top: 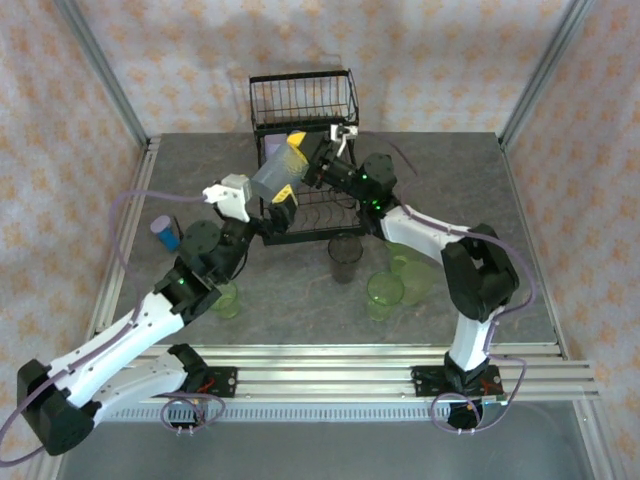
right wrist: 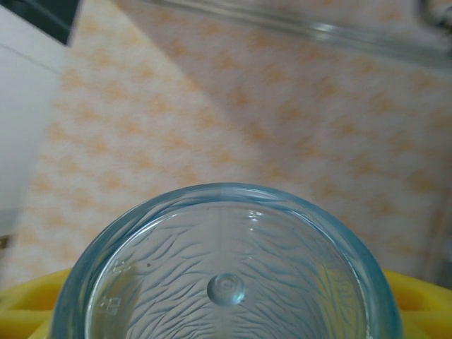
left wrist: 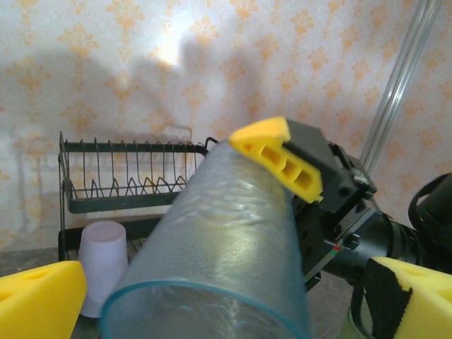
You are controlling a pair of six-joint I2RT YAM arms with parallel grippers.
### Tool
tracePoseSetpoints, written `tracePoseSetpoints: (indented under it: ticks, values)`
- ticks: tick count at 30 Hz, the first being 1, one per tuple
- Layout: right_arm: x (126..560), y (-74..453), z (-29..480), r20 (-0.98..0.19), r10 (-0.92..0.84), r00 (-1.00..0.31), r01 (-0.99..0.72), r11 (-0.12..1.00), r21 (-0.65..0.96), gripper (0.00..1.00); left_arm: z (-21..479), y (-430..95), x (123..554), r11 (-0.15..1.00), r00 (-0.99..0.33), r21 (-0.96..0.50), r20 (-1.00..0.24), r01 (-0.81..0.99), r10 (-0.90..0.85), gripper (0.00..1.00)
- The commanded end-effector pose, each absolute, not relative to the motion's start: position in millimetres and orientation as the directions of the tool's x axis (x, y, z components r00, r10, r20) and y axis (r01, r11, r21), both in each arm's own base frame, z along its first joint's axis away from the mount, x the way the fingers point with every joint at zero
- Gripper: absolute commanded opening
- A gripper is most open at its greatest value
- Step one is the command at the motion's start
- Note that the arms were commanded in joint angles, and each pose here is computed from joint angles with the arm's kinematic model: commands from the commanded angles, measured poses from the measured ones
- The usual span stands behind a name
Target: Load the cups into the dish rack
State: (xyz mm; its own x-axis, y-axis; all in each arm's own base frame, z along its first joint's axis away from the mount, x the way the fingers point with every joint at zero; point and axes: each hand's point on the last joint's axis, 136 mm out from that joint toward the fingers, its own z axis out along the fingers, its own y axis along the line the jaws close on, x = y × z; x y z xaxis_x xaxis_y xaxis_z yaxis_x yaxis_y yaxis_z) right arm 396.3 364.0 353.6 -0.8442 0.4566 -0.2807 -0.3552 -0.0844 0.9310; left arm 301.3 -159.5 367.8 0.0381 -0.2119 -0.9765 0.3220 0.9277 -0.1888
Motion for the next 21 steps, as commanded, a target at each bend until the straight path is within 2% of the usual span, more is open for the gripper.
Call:
tracePoseSetpoints:
  ticks: [1, 4, 7, 9, 13, 21]
  values:
    - [405.6, 336.8, 345.9, -0.551, 0.473, -0.687, -0.497, 0.247, 0.832, 0.47, 370.9, -145.5, 284.4, 0.933, 0.059, -0.173, -0.978, 0.315, -0.201, 0.99]
    - [416.7, 323.8, 314.2, -0.731, 0.356, -0.582, -0.503, 0.549, 0.668, 0.47, 364.0, -128.3, 274.4, 0.948, 0.034, -0.172, -0.982, 0.266, -0.188, 1.00]
    - [433.0, 308.7, 289.3, -0.834, 0.252, -0.490, -0.455, 0.743, 0.491, 0.47, 352.4, -104.4, 266.9, 0.967, 0.013, -0.186, -0.981, 0.173, -0.191, 0.99]
    - [442.0, 306.8, 275.5, -0.891, 0.165, -0.423, -0.443, 0.821, 0.362, 0.47, 342.7, -89.4, 262.1, 0.974, 0.005, -0.199, -0.980, 0.111, -0.201, 0.99]
    - [463.4, 313.2, 248.0, -0.948, -0.020, -0.318, -0.426, 0.896, 0.124, 0.47, 326.0, -68.4, 252.9, 0.973, -0.005, -0.229, -0.973, 0.031, -0.229, 1.00]
    - [502.6, 332.0, 220.2, -0.979, -0.106, -0.177, -0.414, 0.910, -0.024, 0.47, 319.1, -51.3, 240.2, 0.972, -0.012, -0.235, -0.972, -0.013, -0.235, 0.99]
